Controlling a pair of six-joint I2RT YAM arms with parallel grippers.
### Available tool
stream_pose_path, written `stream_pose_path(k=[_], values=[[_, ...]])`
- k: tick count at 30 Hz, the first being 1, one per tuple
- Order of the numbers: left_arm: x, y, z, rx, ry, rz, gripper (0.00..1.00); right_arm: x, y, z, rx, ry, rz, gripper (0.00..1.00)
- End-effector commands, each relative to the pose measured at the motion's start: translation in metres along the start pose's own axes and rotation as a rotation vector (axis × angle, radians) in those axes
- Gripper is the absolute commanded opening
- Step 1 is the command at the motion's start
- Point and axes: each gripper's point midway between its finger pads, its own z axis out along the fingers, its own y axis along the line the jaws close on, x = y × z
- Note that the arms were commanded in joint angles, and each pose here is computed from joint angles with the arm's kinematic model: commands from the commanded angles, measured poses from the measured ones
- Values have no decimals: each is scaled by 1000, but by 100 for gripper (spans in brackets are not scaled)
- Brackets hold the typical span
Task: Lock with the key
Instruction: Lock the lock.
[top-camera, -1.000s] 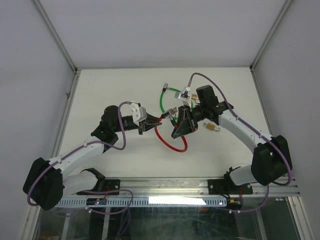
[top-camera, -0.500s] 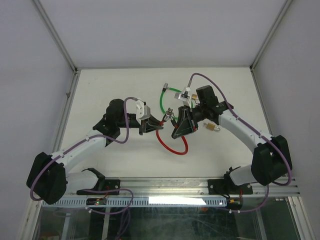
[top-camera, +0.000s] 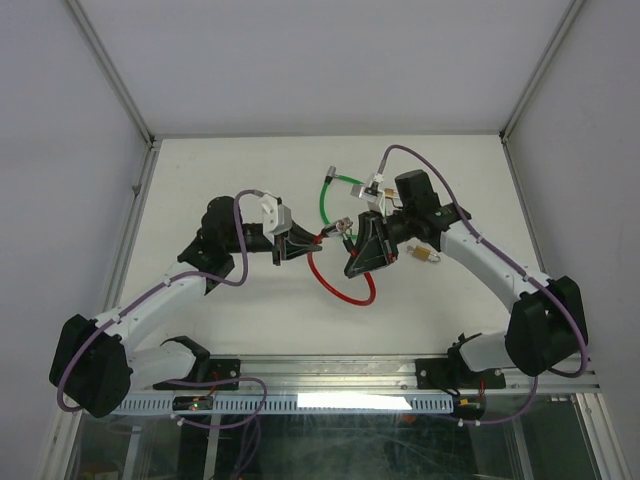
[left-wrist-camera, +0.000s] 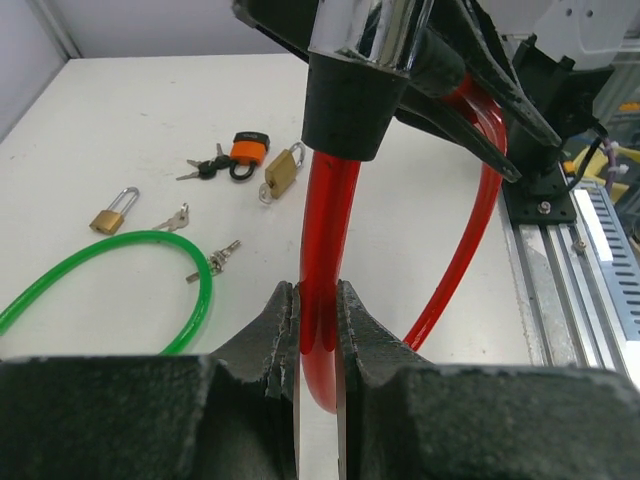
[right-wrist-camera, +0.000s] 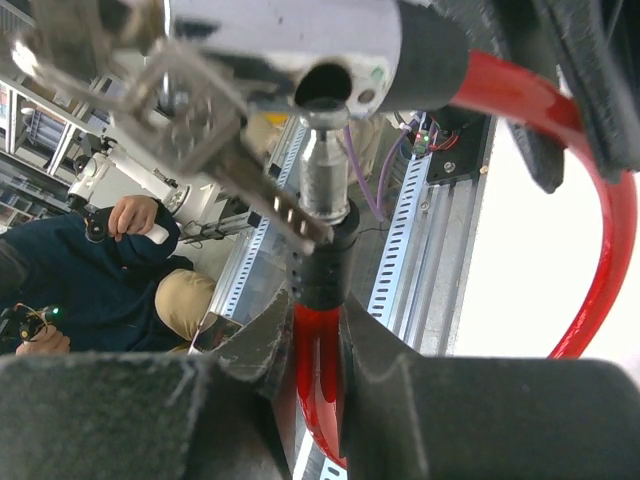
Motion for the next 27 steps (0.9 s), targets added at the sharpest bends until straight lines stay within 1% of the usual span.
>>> stream_pose_path(k=[1,5,7,9,11,13,16,18,21,25,27], values=[[-44,5,-7,-21,-120,64,0,-10,27,3,-43,7,-113,0],[-51,1,-9,25,-136,17,0,-14,25,4,14,9,-158,0],[-55,-5,-11,90,-135,17,0,-17,25,4,29,10,-174,0],[-57,-11,-14,150,-134,25,0,-22,19,3,82,18,-180,0],[-60,-14,-17,184,-136,20,0,-28,8,-1,160,51,-240,0],[-64,-15,-19,201,-135,-1,0,-29,-2,-6,228,109,-251,0],[-70,-13,-21,205,-139,-29,0,-26,-9,-15,289,188,-271,0],[-74,-14,-22,204,-146,-62,0,-22,-14,-18,319,204,-287,0],[-78,-10,-22,142,-160,-155,0,-18,-18,-22,379,193,-344,0],[-75,-10,-25,62,-173,-344,0,-25,-12,-27,474,142,-460,0],[-67,-13,-26,32,-170,-461,0,-30,-9,-26,485,112,-506,0]])
